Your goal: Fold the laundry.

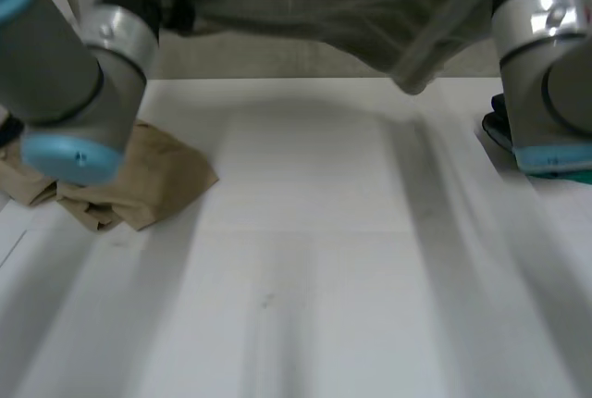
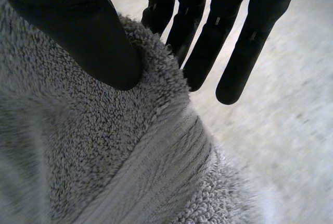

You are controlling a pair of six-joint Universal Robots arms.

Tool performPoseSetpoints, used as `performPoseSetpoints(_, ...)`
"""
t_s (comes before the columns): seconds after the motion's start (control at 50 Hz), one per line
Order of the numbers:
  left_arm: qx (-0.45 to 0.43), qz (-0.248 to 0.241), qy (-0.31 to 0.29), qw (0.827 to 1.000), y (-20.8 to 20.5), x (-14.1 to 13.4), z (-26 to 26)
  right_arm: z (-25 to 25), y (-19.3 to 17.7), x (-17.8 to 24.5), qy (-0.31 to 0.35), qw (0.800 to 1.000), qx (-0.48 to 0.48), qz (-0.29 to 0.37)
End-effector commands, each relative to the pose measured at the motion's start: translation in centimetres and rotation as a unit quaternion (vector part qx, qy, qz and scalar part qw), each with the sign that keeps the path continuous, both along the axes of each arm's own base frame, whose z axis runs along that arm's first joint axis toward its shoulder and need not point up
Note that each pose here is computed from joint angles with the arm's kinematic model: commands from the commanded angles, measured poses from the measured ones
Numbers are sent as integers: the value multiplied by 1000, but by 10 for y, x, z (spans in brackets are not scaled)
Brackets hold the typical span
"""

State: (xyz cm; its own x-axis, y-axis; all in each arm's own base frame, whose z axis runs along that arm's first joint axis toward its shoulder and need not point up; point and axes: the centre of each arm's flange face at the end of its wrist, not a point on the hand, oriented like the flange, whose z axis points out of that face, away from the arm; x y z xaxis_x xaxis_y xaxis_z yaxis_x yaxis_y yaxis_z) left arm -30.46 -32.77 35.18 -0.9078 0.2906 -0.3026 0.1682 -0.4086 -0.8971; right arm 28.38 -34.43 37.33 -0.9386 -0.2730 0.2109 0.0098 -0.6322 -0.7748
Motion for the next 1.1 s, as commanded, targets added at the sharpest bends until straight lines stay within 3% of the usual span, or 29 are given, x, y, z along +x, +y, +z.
performPoseSetpoints(0.02,132,12,-79,988,9,15,-97,-76,21,-8,74,988,133,23)
performPoseSetpoints(0.16,218,-2,-190,957,20,25,-185,-149,43,-13,141,962,229,44)
performPoseSetpoints(0.32,251,7,-257,933,26,46,-216,-201,58,-15,235,934,267,40)
performPoseSetpoints(0.56,248,13,-193,949,28,89,-170,-204,57,-18,243,928,279,35)
performPoseSetpoints(0.76,321,10,-171,931,30,129,-187,-206,41,-24,228,928,293,14)
performPoseSetpoints(0.9,323,-21,-183,928,23,133,-197,-210,38,-25,228,922,313,16)
performPoseSetpoints(1.1,311,-55,-230,921,12,117,-218,-215,42,-24,234,917,322,19)
